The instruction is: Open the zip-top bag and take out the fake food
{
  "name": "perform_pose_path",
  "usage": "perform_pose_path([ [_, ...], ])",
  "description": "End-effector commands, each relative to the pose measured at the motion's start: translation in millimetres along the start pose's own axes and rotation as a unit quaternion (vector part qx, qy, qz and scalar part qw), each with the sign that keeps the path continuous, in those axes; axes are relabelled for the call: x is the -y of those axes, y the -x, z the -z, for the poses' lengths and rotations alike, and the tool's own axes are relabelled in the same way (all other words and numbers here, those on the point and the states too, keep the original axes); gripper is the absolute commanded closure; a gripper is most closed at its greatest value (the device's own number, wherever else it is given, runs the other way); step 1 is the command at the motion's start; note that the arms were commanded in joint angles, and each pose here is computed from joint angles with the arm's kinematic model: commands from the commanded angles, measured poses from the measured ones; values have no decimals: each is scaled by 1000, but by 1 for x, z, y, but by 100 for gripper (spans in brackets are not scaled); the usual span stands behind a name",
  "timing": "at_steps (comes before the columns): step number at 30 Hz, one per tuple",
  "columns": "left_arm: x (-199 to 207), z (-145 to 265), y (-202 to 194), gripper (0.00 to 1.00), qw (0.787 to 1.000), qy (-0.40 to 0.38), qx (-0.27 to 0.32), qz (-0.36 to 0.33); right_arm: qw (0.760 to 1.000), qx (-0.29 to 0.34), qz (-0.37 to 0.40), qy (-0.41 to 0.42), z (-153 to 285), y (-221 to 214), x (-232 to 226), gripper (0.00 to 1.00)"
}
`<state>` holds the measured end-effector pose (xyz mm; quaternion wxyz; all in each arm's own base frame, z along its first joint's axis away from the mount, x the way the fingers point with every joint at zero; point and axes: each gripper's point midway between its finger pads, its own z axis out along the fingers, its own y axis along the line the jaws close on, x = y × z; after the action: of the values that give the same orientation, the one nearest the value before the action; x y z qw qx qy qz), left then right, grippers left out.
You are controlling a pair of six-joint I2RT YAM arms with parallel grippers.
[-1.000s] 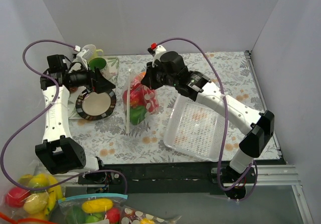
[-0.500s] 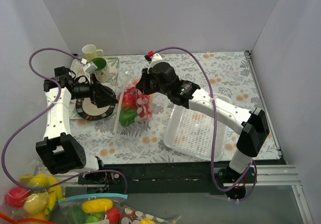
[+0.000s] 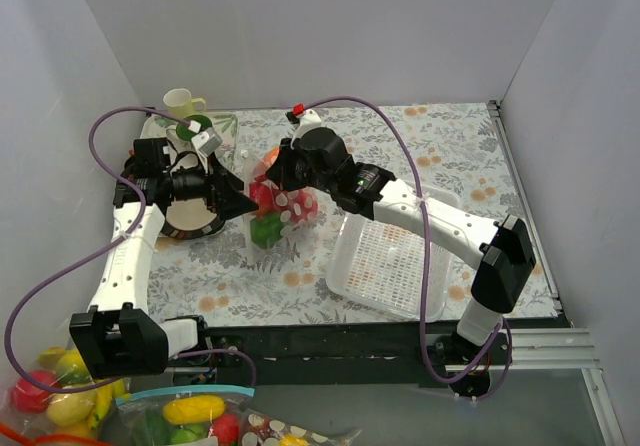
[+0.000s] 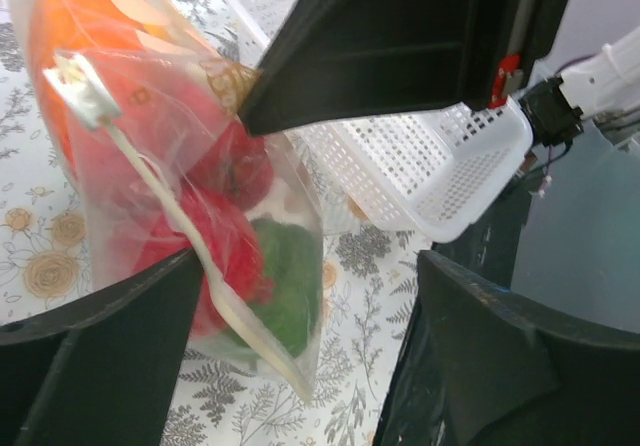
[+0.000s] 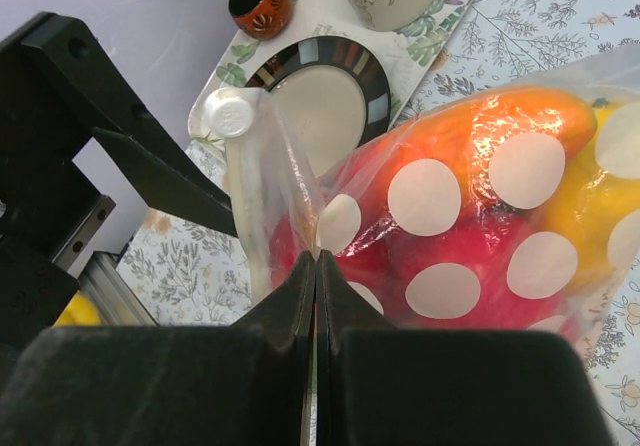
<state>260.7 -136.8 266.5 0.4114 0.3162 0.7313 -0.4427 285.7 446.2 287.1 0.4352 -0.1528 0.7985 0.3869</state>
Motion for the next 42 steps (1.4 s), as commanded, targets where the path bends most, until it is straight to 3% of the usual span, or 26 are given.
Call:
perform_pose_path([
  [1, -17, -2, 26, 21, 997, 52, 31, -38, 998, 45, -14, 32, 0, 26, -23, 99],
  [2, -24, -1, 29, 26, 996, 66, 35, -47, 998, 45, -13, 32, 0, 27, -23, 99],
  [8, -33, -3, 32, 35, 996, 71, 35, -47, 998, 48, -15, 34, 6, 29, -25, 99],
  [11, -39, -7, 34, 54, 997, 64, 34, -36, 998, 47, -16, 36, 9, 29, -26, 99],
  [12, -42, -9, 33, 71, 997, 58, 32, -29, 998, 48, -16, 38, 12, 30, -27, 99],
  [16, -43, -11, 41, 100, 998, 49, 34, -26, 998, 45, -19, 37, 16, 26, -24, 99],
  [22, -40, -11, 55, 100, 998, 37, 37, -36, 998, 26, -18, 47, 19, 11, -23, 99],
  [26, -39, -8, 63, 100, 998, 37, 30, -41, 999, 10, 31, 34, 27, 1, -8, 99],
  [30, -28, -4, 73, 100, 997, 17, 21, -73, 993, 22, 116, 26, 51, 17, 7, 51],
  [31, -25, -3, 79, 100, 996, 15, 20, -87, 988, 22, 153, 25, 56, 17, 12, 46],
  [34, -19, -2, 72, 100, 997, 5, 5, -82, 965, 73, 242, 69, 80, 35, 0, 41],
  [35, -17, -1, 72, 100, 996, 2, 4, -86, 960, 64, 258, 84, 81, 16, 6, 40],
  [40, 5, -2, 60, 100, 995, -30, -21, -94, 929, 139, 304, 162, 110, 22, -2, 39],
  [42, 13, -1, 62, 100, 990, -44, -27, -133, 915, 158, 309, 203, 116, 27, -7, 38],
])
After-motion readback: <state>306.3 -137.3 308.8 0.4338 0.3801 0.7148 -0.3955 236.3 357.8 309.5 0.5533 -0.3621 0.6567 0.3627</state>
